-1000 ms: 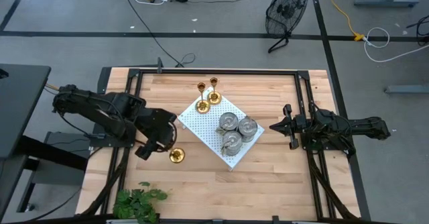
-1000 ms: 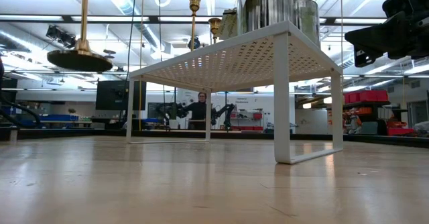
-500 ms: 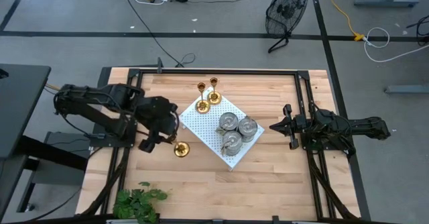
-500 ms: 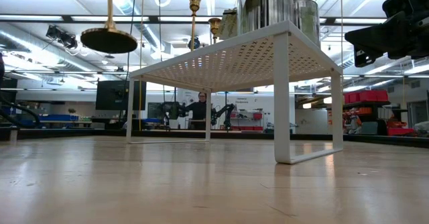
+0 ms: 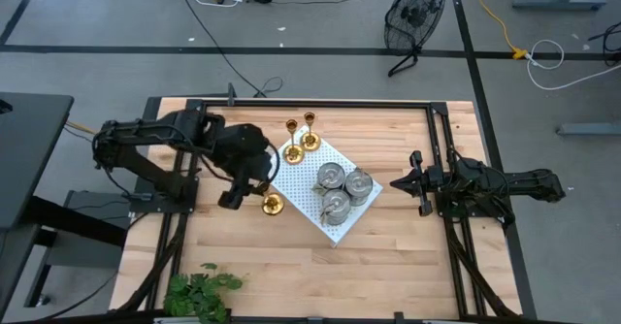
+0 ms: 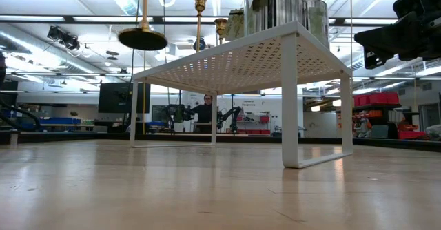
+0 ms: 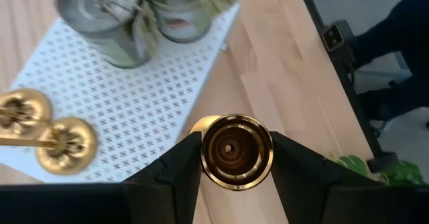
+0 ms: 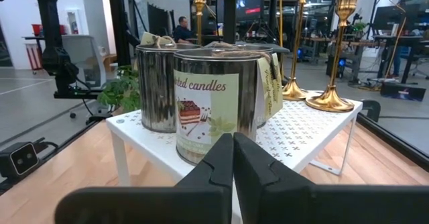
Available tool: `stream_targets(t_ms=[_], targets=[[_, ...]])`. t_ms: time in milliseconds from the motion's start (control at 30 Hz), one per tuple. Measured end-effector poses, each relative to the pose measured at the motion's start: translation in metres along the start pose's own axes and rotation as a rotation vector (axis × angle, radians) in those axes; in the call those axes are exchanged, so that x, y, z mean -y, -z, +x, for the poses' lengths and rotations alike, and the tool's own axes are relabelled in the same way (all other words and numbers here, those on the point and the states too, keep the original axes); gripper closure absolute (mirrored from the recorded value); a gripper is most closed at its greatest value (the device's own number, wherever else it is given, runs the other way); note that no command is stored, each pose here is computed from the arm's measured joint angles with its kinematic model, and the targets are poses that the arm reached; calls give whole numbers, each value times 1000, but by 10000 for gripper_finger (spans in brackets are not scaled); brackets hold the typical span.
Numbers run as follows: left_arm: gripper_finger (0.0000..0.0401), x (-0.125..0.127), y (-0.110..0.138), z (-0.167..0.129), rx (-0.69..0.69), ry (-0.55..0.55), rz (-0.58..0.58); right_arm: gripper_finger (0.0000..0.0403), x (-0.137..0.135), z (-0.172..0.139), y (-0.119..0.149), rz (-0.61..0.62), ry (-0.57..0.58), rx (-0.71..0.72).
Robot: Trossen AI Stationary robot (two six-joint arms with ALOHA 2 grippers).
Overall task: Pick & Place candle stick holders
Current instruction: Put the gold candle holder on the shelf align with the other gold metal candle holder
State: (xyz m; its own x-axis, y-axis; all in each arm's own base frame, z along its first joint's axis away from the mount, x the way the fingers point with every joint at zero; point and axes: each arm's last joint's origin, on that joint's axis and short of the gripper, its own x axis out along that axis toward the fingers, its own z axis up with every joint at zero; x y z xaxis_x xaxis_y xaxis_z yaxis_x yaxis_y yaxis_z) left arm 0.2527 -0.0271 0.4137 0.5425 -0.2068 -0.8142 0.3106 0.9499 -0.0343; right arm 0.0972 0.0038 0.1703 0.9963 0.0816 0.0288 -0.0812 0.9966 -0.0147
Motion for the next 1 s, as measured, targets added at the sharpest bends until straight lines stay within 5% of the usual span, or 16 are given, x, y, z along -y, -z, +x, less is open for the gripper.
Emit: stream_targets(t_ms=[300, 1000], targets=[[229, -20, -13, 0, 8, -38, -58, 387, 0, 0, 0, 0, 0, 0], [229, -73, 3, -8, -6, -151, -275, 387, 0, 0, 0, 0, 0, 0]])
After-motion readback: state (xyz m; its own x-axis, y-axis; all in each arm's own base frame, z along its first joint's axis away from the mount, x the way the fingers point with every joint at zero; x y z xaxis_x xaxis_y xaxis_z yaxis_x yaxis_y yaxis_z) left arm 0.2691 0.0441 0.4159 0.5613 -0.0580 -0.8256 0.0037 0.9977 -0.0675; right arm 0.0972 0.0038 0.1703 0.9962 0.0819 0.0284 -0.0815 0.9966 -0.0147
